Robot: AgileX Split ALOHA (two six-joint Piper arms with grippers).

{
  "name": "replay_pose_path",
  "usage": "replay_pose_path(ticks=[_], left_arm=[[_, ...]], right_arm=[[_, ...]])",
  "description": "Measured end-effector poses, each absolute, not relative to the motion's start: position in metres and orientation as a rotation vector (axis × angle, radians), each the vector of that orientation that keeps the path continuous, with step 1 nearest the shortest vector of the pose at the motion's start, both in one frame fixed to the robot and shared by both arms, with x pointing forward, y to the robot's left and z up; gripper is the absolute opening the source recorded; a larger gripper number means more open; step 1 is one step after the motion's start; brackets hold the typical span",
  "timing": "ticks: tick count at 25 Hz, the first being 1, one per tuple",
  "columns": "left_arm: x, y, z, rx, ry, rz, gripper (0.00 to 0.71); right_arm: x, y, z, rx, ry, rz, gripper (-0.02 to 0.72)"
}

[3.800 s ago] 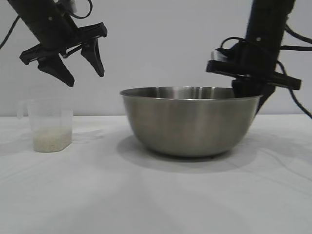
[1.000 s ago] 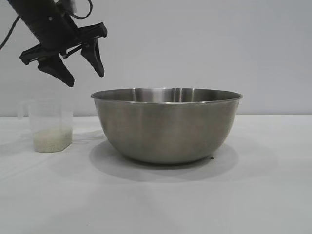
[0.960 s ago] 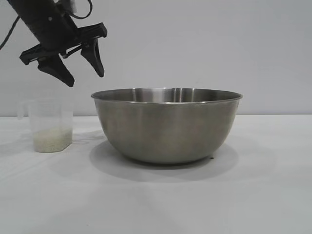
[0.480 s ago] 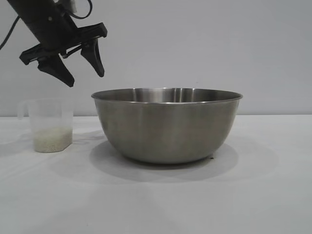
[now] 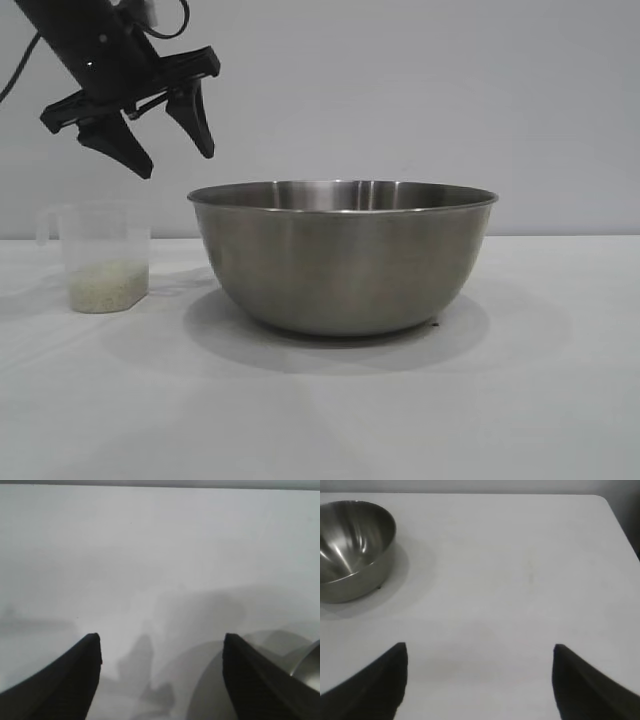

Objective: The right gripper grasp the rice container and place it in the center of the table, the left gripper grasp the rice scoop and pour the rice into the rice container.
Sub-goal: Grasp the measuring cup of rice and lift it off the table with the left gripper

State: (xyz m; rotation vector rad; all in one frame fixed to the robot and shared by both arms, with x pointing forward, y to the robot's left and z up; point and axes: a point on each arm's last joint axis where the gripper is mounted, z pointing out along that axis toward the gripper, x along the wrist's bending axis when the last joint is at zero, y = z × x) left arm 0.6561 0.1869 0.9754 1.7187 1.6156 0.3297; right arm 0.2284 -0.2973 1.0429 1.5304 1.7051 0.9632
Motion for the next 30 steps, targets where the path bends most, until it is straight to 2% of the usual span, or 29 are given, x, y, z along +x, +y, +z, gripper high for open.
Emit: replay_pose_path(ticks=[4,12,19,25,30], left_arm=[[0.648,0.189,1.002,1.744,1.546,0.375,0.453],[0.605,0.203,1.080,1.920,1.364,0.541,0.453],[0.556,0.219,1.131,1.905,1.457,0.555,0.453],[0.523,0.227,1.138,1.944,1.558,0.469,0.453],[0.492,0.235,1.108,1.969,1.632,0.411,0.453]], right_arm=[[0.229,-0.297,1.043,1.530,1.705,0.963,0.543],[0.229,-0.297,1.043,1.530,1.705,0.966,0.543],[0.229,-0.297,1.043,1.530,1.705,0.966,0.543],[0.229,-0.297,1.043,1.530,1.705,0.966,0.543],[0.229,-0.297,1.043,1.530,1.705,0.966,0.543]])
